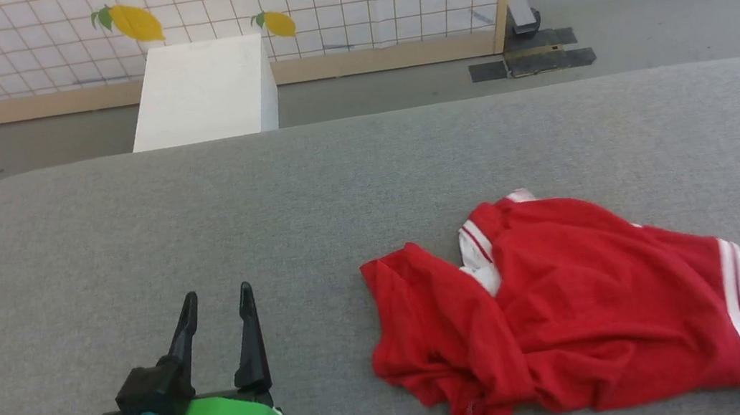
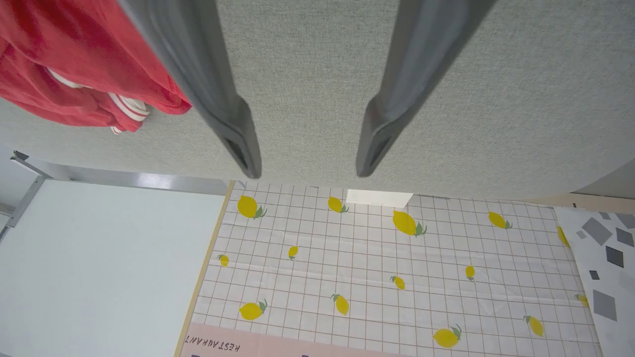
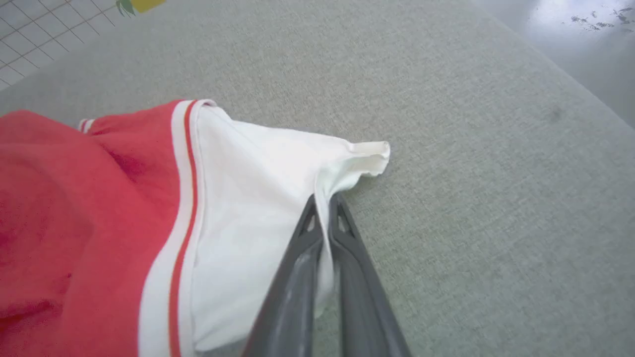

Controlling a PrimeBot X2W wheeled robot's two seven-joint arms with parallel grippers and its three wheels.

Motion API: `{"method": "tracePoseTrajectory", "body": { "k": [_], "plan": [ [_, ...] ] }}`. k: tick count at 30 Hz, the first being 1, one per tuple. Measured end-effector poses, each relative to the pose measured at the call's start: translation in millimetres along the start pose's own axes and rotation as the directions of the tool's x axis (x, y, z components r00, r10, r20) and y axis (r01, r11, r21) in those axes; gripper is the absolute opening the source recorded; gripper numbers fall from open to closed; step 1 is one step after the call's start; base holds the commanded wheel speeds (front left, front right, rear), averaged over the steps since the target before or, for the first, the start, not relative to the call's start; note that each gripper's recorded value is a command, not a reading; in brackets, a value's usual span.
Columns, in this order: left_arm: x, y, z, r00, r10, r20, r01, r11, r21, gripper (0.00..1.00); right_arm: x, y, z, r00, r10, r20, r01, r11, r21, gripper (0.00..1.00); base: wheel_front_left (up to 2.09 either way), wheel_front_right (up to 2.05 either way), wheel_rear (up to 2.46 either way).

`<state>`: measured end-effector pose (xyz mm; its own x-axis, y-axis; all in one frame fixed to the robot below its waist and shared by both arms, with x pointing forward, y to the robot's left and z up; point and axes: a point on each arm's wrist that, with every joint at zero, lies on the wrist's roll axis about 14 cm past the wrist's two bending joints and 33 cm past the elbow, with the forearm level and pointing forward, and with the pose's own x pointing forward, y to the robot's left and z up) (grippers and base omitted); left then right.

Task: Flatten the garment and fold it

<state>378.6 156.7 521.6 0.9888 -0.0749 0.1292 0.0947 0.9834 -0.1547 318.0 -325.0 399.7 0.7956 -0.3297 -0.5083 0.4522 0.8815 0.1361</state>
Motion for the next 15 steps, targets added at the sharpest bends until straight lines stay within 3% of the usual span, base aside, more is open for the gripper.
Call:
{"method": "tracePoseTrajectory", "body": {
  "k": [1,5,10,15],
  "plan": [
    [0.1,-1.0,0.0,1.000,-0.003,0.000,0.003,1.000,0.000,1.00,-1.3,-5.6,-6.9,1.000,-0.015,-0.022,0.015,1.000,-0.001,0.99,0.00,0.00,0.00],
    [1.1,-5.7,-0.4,1.000,-0.017,-0.001,0.017,1.000,-0.002,1.00,-4.4,-4.6,-14.1,1.000,-0.008,-0.029,0.008,1.000,-0.014,1.00,0.00,0.00,0.00],
    [2.7,-16.5,-4.4,0.999,-0.048,-0.012,0.047,0.999,-0.019,1.00,-8.4,20.7,20.4,0.987,0.071,0.143,-0.061,0.996,-0.069,1.00,0.00,0.00,0.00],
    [14.3,-55.4,-13.2,0.986,-0.164,-0.037,0.162,0.986,-0.046,1.00,-17.2,56.5,43.6,0.951,0.181,0.251,-0.154,0.980,-0.124,1.00,0.00,0.00,0.00]
  ]
}}
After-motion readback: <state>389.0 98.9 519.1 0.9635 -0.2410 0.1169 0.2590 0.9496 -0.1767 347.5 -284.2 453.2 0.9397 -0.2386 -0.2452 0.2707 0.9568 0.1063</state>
